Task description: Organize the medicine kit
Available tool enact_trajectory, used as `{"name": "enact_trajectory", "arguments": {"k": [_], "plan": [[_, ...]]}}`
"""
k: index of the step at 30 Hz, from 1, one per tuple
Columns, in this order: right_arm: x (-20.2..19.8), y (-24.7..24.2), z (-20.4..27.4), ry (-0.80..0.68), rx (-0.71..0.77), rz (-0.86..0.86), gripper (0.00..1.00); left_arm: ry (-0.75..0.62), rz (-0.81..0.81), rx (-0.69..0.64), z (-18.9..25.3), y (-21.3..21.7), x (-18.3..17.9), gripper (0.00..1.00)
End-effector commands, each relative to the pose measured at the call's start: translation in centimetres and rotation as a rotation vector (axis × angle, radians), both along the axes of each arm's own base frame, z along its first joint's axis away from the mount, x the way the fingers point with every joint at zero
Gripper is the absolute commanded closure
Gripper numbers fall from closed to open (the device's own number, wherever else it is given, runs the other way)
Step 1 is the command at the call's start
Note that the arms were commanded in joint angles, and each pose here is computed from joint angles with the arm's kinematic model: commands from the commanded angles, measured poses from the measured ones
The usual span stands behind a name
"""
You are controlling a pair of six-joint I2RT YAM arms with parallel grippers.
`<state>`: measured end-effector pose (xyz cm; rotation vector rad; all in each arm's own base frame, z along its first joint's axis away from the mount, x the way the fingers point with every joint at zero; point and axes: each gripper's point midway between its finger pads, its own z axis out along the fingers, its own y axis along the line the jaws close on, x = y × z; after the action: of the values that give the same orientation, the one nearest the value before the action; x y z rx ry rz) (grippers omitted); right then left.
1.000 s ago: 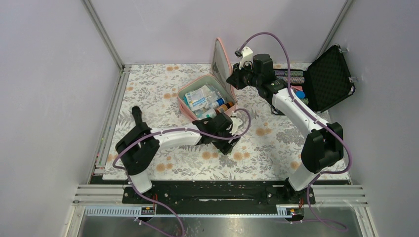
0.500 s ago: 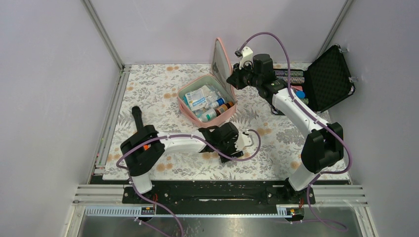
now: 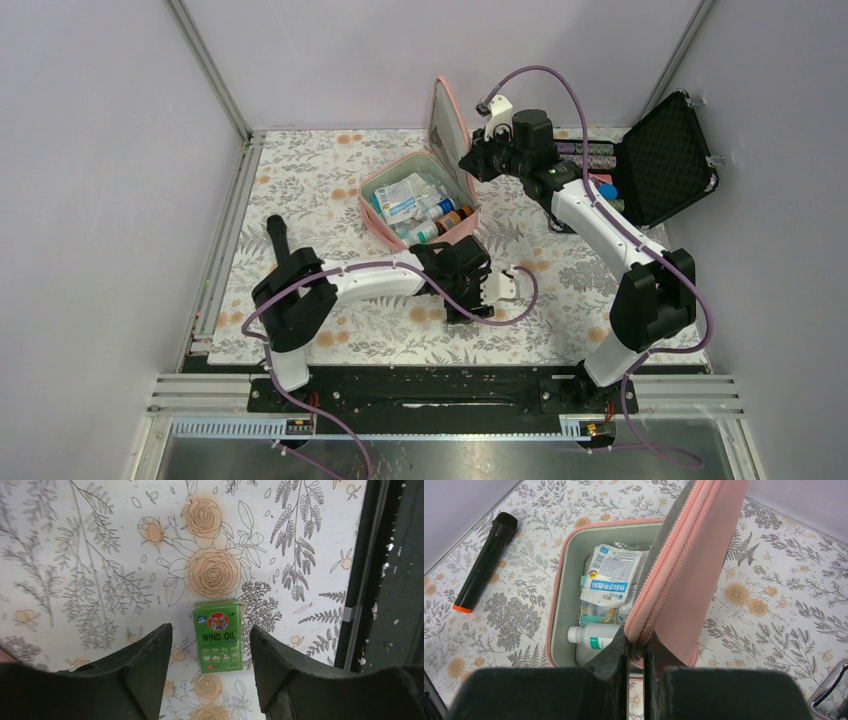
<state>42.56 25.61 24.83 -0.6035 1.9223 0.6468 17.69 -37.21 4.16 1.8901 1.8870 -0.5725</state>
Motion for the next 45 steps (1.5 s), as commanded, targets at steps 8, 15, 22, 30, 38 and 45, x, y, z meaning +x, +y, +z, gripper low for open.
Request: {"name": "enact_trajectory", "arguments": {"k": [8,15,22,30,38,45], "plan": [[-0.8,0.0,-1.4,0.056,-0.008,0.0,1.0,0.155,-0.025,-0.024,2.1,-1.2,0.0,0.37],[-0.7,0.2,-1.7,0.066,-0.007,0.01,1.0,0.137,0.048,-0.013,0.3,-1.5,1.0,0.35],[-0.6,0.3,-2.0,0.072,-0.009,0.009,1.0,0.152,0.069,0.0,-0.9,-1.8,0.9,0.41],[-0.6,0.3,-2.0,0.07,-0.01,0.01,1.0,0.179,0.07,-0.01,-0.5,-1.8,-0.1,0.41],[-0.7,0.3,-2.0,0.072,-0.009,0.011,1.0,0.114,0.009,-0.065,2.1,-1.8,-0.2,0.38],[-0.7,0.4,-2.0,0.073,-0.006,0.015,1.0,0.052,-0.082,-0.026,0.0,-1.0,-0.8,0.3]]}}
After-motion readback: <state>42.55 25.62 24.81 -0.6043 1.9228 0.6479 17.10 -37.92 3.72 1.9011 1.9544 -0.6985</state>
